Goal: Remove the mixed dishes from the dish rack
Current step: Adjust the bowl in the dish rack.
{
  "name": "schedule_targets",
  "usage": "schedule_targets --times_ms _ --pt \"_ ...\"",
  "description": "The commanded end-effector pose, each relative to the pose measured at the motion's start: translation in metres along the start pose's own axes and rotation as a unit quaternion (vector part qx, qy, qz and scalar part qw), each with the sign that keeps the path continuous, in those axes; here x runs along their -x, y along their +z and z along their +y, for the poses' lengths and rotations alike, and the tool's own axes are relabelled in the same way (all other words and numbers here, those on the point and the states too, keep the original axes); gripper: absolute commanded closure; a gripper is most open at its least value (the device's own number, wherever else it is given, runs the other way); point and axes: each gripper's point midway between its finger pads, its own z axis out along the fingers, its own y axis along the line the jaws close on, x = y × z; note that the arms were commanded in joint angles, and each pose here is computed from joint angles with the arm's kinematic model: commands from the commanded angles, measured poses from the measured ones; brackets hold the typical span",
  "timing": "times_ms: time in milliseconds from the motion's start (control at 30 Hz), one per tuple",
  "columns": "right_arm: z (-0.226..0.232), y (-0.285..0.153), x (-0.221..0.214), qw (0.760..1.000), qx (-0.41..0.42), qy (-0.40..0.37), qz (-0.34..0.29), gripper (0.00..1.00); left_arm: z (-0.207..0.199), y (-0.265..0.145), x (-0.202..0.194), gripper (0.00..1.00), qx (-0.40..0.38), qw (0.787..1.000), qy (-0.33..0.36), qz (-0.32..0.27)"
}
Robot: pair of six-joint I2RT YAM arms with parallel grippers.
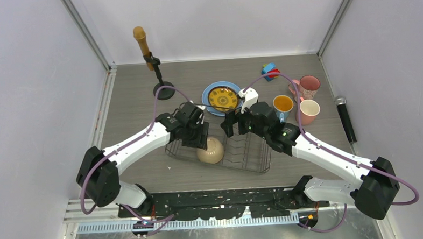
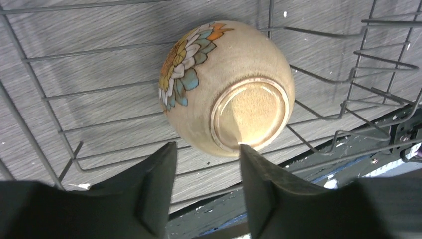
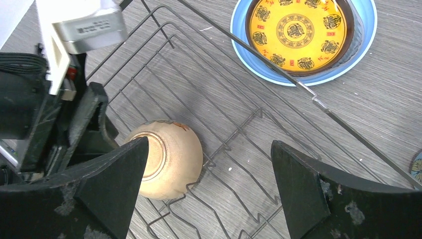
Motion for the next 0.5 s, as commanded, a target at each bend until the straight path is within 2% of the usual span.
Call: schedule_targets --times_ms 0,167,267,333,467 --pt "-0.004 -0.004 0.012 1.0 -0.009 -0.005 -0.027 0.0 -0.012 0.01 0.023 0.56 -0.014 0.999 -0.019 -0.026" --pt "-0.008 -0.006 0.012 0.999 -0.016 -0.007 -0.029 0.0 -0.006 0.02 0.025 0.8 0.01 0.999 -0.026 -0.017" --pt "-0.009 -0.006 0.013 0.999 -0.018 -0.006 -0.03 0.0 -0.002 0.025 0.028 0.88 0.024 0.999 -0.035 -0.022" --pt "-0.009 -0.006 0.013 0.999 -0.018 -0.005 -0.03 0.0 0.001 0.028 0.032 0.92 0.035 0.998 -0.039 -0.029" --pt "-0.008 -0.006 0.011 0.999 -0.017 -0.003 -0.028 0.0 0.006 0.032 0.043 0.94 0.054 0.997 -0.041 -0.045"
